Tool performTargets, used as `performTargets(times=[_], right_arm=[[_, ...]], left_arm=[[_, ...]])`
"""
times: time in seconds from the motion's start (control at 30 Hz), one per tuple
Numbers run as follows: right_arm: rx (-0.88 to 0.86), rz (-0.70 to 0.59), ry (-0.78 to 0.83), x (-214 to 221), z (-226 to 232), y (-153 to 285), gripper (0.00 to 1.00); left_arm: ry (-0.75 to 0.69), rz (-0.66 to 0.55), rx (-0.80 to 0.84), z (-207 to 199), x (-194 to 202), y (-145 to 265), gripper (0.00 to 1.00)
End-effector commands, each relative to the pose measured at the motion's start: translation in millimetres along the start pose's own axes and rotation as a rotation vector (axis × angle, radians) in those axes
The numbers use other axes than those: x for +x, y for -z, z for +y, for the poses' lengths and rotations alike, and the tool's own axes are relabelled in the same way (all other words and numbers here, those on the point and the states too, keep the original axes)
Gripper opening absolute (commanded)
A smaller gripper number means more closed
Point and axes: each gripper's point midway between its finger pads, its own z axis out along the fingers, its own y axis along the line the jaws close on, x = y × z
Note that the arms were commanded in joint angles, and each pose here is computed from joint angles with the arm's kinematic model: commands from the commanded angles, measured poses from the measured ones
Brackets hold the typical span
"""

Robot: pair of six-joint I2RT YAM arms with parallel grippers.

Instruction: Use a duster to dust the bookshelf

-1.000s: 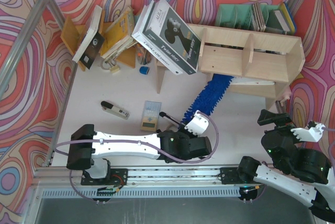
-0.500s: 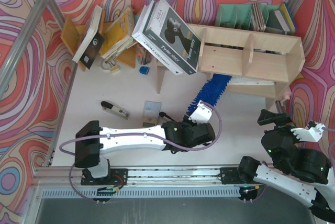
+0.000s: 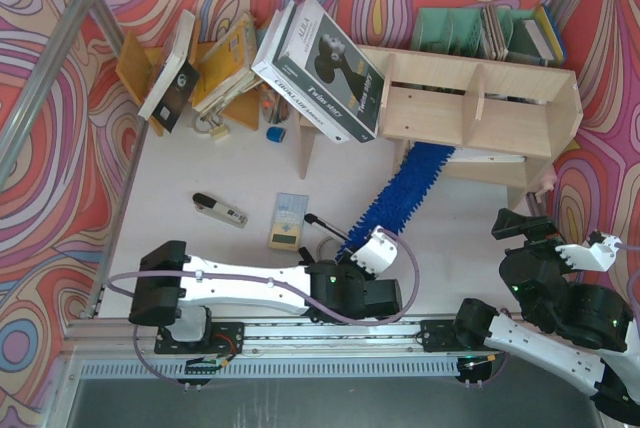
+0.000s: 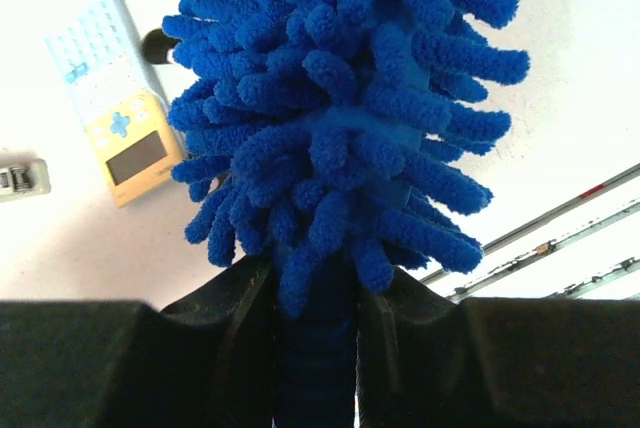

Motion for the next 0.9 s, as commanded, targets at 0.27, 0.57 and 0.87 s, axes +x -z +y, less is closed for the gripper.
performTargets(times=[0.27,0.57,0.87], right_arm=[[0.002,-0.019,0.012,-0.3,-1.2,-1.8,0.99],[-0.003,-0.016,-0.005,-1.0,-2.9,-1.1,0.99],[-0.001,-0.017,-0.001,-0.8,-2.4,-1.3,0.99]], left_arm=[[0.117,-0.175,-0.093,46.3,-76.3,6.6,0.0],[0.111,-0.034,-0.055,33.3,-41.7,-28.7,0.0],[0.006,-0.019,0.068,-11.9,-44.9,-35.0,0.0]])
